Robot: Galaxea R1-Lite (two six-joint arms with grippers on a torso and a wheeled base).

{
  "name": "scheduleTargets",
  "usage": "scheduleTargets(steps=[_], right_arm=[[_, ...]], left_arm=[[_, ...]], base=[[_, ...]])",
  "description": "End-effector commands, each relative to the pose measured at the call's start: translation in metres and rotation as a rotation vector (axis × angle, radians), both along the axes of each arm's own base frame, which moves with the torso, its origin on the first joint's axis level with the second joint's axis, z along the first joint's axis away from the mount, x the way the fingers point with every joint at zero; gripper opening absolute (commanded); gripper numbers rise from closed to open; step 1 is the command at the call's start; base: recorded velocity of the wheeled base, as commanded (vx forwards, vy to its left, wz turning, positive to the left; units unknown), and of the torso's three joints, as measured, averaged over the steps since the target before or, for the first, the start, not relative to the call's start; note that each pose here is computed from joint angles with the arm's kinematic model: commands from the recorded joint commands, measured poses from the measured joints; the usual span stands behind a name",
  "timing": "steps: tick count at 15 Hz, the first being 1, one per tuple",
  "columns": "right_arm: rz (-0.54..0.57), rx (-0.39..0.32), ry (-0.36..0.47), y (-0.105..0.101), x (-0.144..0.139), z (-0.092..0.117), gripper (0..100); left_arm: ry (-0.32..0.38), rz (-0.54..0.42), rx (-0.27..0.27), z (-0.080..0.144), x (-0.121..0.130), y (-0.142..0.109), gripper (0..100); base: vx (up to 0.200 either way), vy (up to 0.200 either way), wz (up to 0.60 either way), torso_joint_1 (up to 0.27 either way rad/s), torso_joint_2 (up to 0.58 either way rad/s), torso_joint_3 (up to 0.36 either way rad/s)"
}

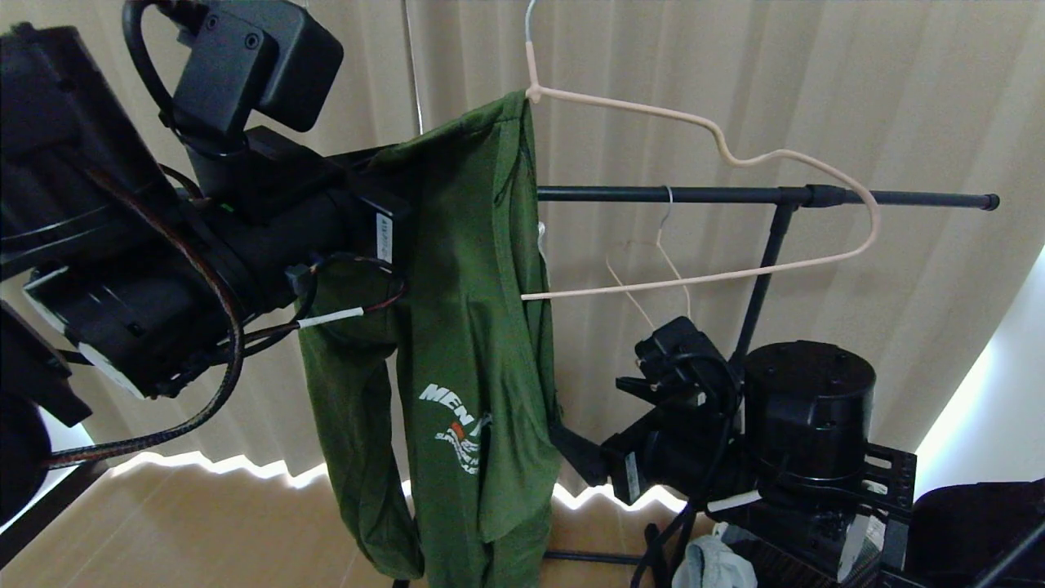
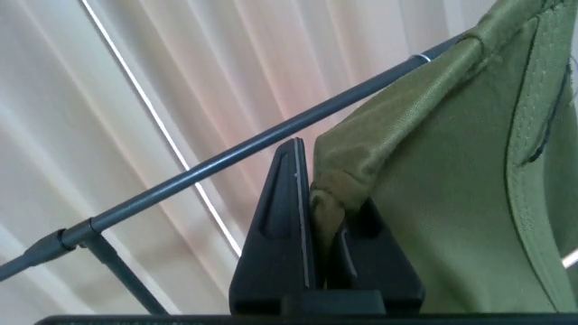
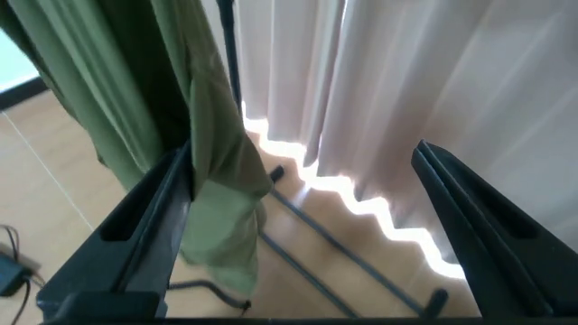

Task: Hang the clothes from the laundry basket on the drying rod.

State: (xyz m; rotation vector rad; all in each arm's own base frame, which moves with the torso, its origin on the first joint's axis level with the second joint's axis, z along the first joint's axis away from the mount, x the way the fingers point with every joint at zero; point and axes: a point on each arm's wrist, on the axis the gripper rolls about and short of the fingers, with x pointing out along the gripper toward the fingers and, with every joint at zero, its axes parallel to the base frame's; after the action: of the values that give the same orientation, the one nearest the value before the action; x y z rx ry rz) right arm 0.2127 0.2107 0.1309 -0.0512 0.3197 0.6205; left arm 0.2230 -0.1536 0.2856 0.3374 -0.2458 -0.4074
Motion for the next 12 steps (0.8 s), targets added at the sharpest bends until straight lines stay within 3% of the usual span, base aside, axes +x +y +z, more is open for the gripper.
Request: scheduleTargets(steps=[1,2,6,9,12], right_arm=[[-0.002,-0.013,0.012,-0.003,-0.003,-0.003,100],[-0.002,-0.018,0.017,-0.004,-0.004,-0.005,0],[-0.059,-0.019,0.013,-0.03,-0.008,0.001,0],[-0.169,-0.008,-0.013,-0.064,-0.002,0.02,0],[-0.265,-0.01,-0.089,-0.088,0.013,0.04,0]], left_arm=[[0.003,0.004,0.001,-0.001,0.0,0.001,0],[0.006,0.009,0.005,-0.002,0.001,0.001,0],[0.033,0.042,0.037,-0.013,0.003,0.01,0],[0.052,0.086,0.063,-0.022,-0.001,0.025,0],[0.082,0.086,0.101,-0.036,-0.014,0.033,0]], base=[[0.0,0.0,0.0,0.0,0.0,0.0],[0.0,0.0,0.0,0.0,0.0,0.0],[0.0,0.0,0.0,0.0,0.0,0.0],[0.0,0.0,0.0,0.0,0.0,0.0],[0.0,0.0,0.0,0.0,0.0,0.0]])
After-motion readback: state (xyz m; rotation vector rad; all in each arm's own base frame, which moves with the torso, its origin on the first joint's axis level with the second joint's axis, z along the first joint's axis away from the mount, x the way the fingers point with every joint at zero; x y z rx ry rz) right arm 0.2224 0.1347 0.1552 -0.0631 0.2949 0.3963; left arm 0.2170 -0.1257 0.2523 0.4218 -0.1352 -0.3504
